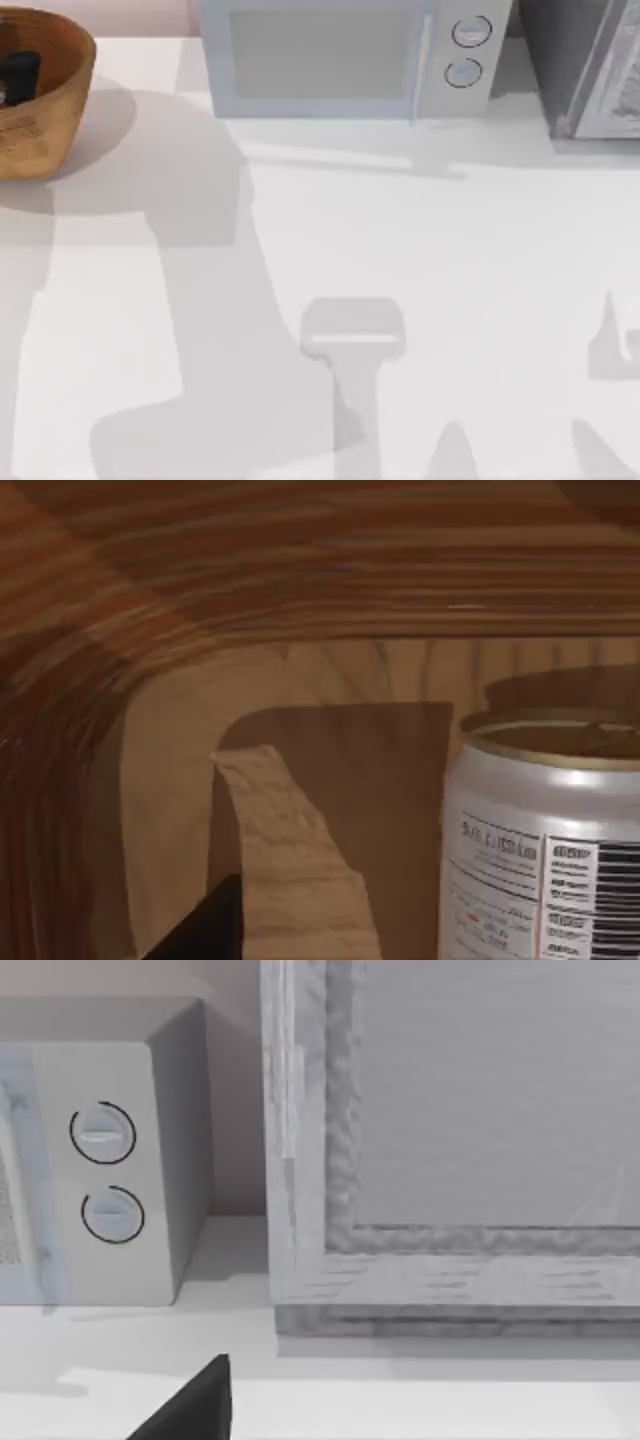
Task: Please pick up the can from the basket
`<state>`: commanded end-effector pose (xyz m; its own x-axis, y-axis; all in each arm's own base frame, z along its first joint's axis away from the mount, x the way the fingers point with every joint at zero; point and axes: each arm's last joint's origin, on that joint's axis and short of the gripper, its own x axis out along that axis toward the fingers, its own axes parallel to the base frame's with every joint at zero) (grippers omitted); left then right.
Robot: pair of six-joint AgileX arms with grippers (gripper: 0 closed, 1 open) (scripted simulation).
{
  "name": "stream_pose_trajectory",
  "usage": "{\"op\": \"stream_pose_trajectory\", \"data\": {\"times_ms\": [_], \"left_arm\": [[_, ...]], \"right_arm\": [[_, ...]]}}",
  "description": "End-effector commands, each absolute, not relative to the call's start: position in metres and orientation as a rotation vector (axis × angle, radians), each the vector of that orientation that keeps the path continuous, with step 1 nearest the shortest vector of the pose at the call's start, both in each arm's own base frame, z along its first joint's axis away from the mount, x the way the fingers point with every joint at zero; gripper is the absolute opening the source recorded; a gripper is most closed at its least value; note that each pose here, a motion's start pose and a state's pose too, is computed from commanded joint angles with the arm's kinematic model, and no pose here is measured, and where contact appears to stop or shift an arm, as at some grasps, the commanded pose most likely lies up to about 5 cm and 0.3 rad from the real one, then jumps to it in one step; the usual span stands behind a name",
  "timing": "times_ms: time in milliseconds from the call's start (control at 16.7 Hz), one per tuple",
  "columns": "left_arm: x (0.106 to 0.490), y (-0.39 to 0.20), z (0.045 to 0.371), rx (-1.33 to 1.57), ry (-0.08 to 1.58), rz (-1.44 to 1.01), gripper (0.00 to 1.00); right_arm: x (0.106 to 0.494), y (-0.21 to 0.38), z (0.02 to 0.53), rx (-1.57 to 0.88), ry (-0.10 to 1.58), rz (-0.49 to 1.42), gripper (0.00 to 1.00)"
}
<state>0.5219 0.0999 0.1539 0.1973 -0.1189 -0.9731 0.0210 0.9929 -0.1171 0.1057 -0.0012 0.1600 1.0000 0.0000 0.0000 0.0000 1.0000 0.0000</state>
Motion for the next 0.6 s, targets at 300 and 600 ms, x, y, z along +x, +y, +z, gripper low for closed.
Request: {"op": "stream_pose_trajectory", "data": {"times_ms": [300, 600], "left_arm": [[0.525, 0.097, 0.131, -0.084, 1.368, -0.098, 1.0], [0.525, 0.097, 0.131, -0.084, 1.368, -0.098, 0.77]], "right_arm": [[0.106, -0.001, 0.16, 0.0, 0.0, 0.0, 1.0], [0.106, -0.001, 0.16, 0.0, 0.0, 0.0, 1.0]]}}
